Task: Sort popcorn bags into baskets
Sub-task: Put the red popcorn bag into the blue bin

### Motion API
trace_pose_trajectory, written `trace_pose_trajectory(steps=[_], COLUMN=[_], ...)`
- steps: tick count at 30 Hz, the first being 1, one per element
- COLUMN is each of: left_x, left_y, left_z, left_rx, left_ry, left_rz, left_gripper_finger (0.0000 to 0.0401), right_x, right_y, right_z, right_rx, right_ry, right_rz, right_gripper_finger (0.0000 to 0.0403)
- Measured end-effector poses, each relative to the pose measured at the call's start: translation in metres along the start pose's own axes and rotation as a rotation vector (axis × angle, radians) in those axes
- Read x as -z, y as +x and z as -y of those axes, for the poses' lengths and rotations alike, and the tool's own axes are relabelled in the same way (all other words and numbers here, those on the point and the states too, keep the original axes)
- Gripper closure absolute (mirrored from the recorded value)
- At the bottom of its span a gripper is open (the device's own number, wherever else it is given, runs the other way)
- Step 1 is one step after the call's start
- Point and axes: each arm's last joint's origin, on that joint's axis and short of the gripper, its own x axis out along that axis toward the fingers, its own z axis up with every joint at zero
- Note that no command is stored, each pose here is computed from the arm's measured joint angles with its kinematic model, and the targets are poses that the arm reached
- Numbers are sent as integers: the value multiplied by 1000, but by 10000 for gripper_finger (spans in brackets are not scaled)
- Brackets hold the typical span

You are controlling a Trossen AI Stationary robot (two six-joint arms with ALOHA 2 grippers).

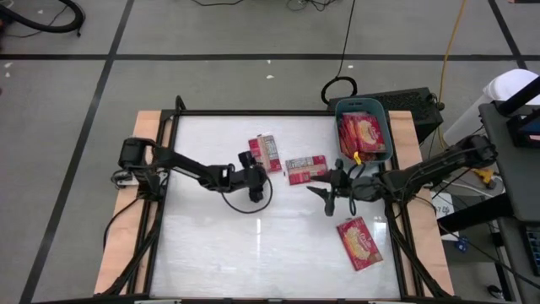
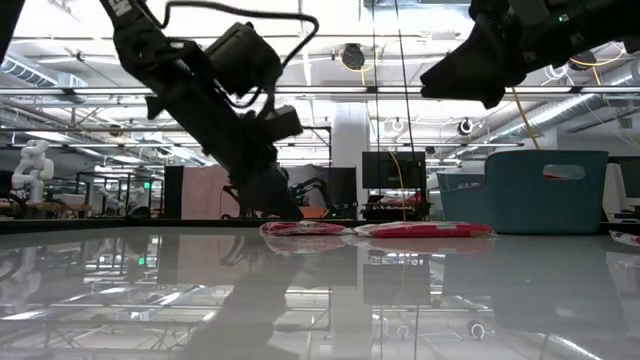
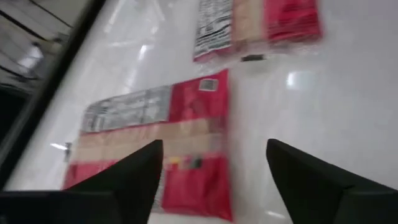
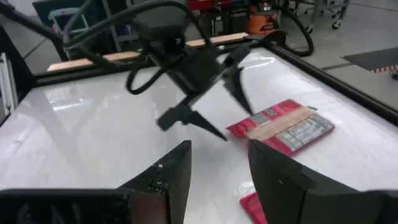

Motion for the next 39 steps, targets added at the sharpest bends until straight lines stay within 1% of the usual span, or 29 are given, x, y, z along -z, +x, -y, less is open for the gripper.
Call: trace_pose_trajectory(steps=[3, 5, 8, 11, 12, 14, 17, 19, 21, 26, 27, 28, 30, 33, 35, 37, 39], left_x=[1, 1, 4, 9, 10, 14, 18, 18, 18, 20, 20, 20, 20, 14, 6, -7, -17], left_y=[8, 12, 21, 33, 38, 45, 50, 50, 49, 48, 48, 48, 48, 39, 28, 13, -2], left_z=[2, 0, -7, -11, -11, -13, -12, -11, -8, -8, -8, -9, -8, -5, -3, -3, -5], left_rx=[-63, -78, -55, 11, 45, 78, 87, 97, 103, 94, 87, 79, 77, 85, 103, 115, 118], left_ry=[25, 11, -36, -55, -63, -83, -99, -101, -91, -73, -74, -82, -89, -105, -109, -116, -119], left_rz=[20, 33, 45, 59, 74, 85, 74, 70, 68, 53, 50, 48, 48, 57, 83, 139, 175], left_gripper_finger=[86, 78, 82, 100, 107, 122, 152, 181, 222, 360, 379, 388, 390, 396, 397, 398, 398], right_x=[2, 2, 2, 2, 2, 2, 2, 3, 3, 4, 6, 7, 11, 18, 21, 24, 28], right_y=[1, 2, 2, 2, 2, 2, 1, 0, 0, 0, 1, 2, 6, 12, 15, 19, 22], right_z=[-3, -3, -3, -3, -3, -3, -4, -6, -7, -8, -8, -9, -9, -12, -13, -14, -15], right_rx=[-9, -9, -10, -9, -9, -13, -20, -31, -35, -33, -31, -29, -23, -15, -12, -10, -6], right_ry=[-9, -15, -24, -29, -28, -18, -3, -4, -6, 8, 9, 8, 11, 15, 11, -13, -62], right_rz=[-1, -2, -3, -3, -3, -3, -5, -6, -6, -11, -16, -24, -42, -65, -71, -74, -91], right_gripper_finger=[250, 250, 250, 250, 250, 250, 250, 250, 250, 250, 250, 250, 250, 250, 250, 250, 250])
